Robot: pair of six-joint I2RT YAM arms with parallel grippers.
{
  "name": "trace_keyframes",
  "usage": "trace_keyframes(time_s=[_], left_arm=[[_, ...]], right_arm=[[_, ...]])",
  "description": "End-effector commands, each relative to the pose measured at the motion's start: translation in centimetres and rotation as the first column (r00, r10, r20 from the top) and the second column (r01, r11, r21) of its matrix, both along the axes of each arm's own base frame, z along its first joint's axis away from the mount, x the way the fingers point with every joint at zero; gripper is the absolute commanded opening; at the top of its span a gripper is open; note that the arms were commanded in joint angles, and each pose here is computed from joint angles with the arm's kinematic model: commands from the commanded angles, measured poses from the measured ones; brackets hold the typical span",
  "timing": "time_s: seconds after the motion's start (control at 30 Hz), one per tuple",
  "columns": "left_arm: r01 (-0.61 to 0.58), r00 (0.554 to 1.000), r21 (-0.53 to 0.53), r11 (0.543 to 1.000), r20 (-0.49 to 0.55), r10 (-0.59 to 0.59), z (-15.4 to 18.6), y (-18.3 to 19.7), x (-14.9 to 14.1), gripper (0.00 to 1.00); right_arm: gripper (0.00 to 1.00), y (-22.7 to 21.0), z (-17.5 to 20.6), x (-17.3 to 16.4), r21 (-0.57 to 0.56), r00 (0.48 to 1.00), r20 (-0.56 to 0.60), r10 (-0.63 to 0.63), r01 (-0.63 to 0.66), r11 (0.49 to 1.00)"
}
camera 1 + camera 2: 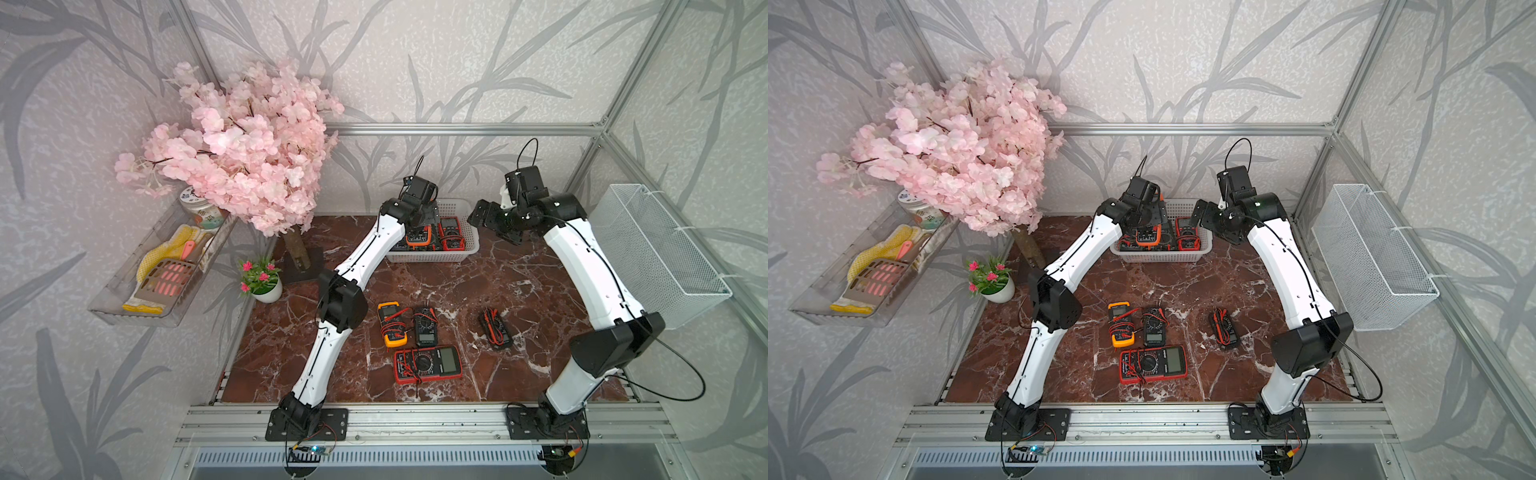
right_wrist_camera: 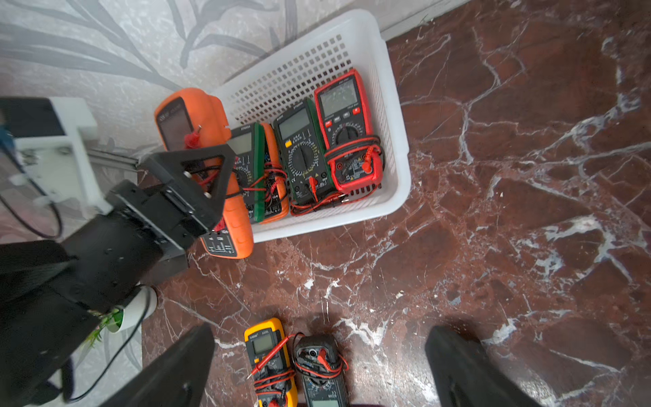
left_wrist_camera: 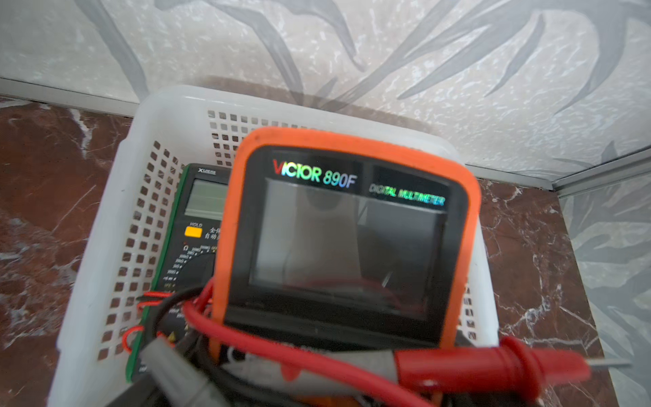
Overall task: Put the multimeter into the basket
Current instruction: Place the multimeter in the basket.
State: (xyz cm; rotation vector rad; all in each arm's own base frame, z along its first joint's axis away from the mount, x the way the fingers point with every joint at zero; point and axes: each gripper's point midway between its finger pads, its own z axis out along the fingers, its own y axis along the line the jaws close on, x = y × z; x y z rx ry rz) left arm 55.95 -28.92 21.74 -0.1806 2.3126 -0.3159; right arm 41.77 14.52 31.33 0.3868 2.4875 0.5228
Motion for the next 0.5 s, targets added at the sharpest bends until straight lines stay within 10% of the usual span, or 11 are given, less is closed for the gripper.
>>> trace_keyframes(time_s=[0.0, 0.47], left_arm=[[-0.013, 0.995, -0.057, 0.998, 0.097, 0.019, 2.0, 0.0, 2.4, 0.59], [0.024, 0.967, -0.054, 0.998, 0.255, -0.009, -1.1, -2.3, 7.2, 0.63]], right_arm=[[0.99, -0.8, -0.3, 0.0, -0.024, 0.998, -0.056, -0.031, 0.030, 0.999], [0.99, -0.8, 1.7, 3.8, 0.155, 0.993, -0.041, -0.107, 0.112, 0.981]])
